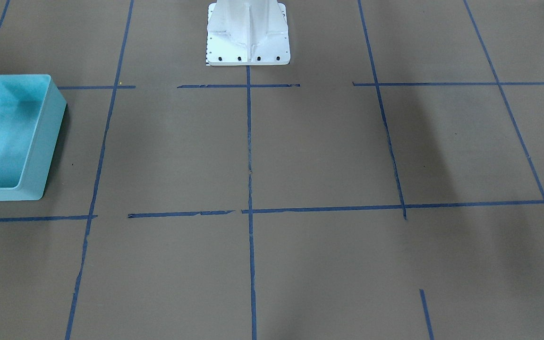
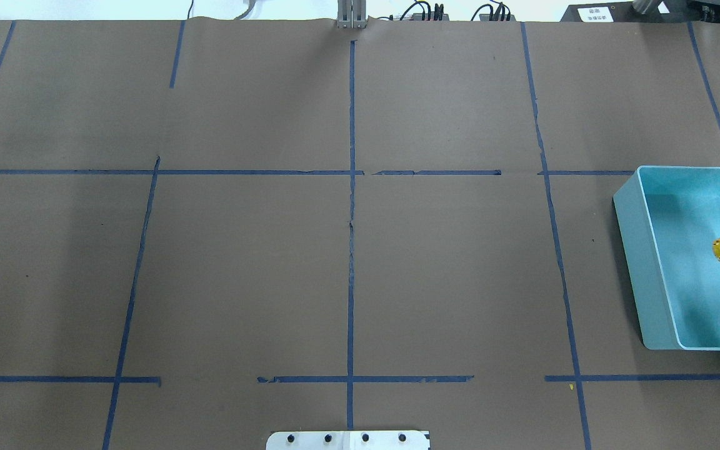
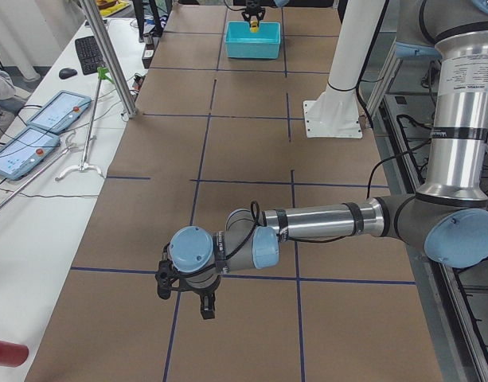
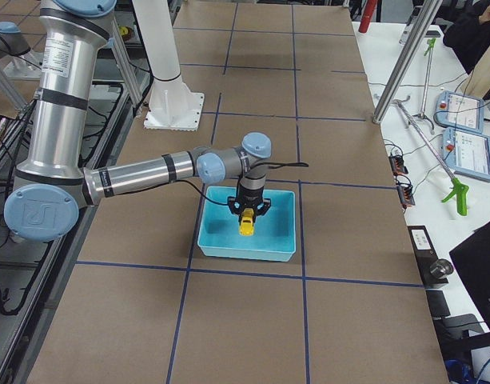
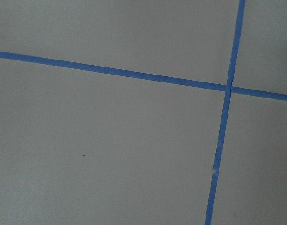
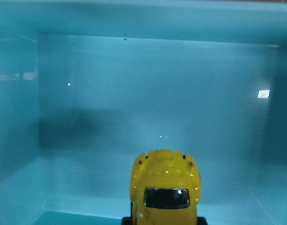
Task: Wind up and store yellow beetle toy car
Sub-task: 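Lift the car with the right gripper and lower it into the bin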
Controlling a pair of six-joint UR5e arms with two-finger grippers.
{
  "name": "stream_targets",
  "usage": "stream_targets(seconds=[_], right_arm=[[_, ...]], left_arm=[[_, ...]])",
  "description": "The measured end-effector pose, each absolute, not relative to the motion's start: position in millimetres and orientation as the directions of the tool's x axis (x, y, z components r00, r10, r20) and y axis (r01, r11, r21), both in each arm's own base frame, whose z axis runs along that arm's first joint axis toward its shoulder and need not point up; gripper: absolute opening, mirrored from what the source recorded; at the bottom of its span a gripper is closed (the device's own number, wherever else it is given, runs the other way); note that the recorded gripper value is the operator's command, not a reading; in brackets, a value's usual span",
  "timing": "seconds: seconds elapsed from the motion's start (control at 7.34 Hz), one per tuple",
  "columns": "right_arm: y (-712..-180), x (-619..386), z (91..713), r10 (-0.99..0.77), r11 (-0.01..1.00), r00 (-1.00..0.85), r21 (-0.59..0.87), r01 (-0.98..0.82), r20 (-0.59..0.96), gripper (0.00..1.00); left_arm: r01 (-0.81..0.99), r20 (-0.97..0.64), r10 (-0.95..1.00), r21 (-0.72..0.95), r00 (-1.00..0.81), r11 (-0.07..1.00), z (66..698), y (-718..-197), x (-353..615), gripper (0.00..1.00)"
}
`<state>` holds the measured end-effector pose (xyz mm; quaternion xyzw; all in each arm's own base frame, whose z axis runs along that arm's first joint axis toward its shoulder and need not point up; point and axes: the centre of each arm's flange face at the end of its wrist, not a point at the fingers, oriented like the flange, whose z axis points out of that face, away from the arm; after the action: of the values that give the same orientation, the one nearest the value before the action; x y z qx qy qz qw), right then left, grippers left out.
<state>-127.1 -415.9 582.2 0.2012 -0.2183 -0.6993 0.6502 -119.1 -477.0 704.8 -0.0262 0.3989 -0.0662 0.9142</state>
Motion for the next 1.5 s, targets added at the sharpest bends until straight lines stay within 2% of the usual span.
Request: stream_targets(seconds=[0.27, 0.68, 0.82, 1.09, 1.23, 1.5], right_arm=[[-435.5, -136.8, 611.7, -0.999, -0.042, -0.042, 0.58, 0.814, -0.013, 0.01], [-436.7, -140.7, 624.3, -0.999, -0.025, -0.038, 0.583, 0.812, 0.009, 0.04], [-435.2, -141.5, 626.9, -0.999, -0.024, -0.041, 0.583, 0.812, 0.016, 0.12], [-432.4, -143.4, 633.8, -0.998, -0.023, -0.05, 0.58, 0.814, 0.03, 0.68], [-431.6, -144.1, 637.4, -0.998, -0.026, -0.056, 0.578, 0.816, 0.033, 1.0], [-430.7, -145.3, 640.9, -0.997, -0.028, -0.061, 0.577, 0.816, 0.038, 1.0]], left_arm=[[0.1, -0.726, -0.142, -0.101, 0.673, 0.99, 704.8, -477.0, -119.1, 1.0], [0.1, -0.726, -0.142, -0.1, 0.673, 0.99, 704.6, -477.6, -119.1, 1.0], [0.1, -0.726, -0.142, -0.101, 0.673, 0.99, 704.7, -477.6, -119.2, 1.0], [0.1, -0.726, -0.142, -0.1, 0.673, 0.99, 704.5, -477.9, -119.2, 1.0], [0.1, -0.726, -0.142, -0.1, 0.673, 0.99, 704.3, -478.2, -119.2, 1.0], [0.101, -0.726, -0.142, -0.1, 0.673, 0.99, 704.1, -478.4, -119.2, 1.0]])
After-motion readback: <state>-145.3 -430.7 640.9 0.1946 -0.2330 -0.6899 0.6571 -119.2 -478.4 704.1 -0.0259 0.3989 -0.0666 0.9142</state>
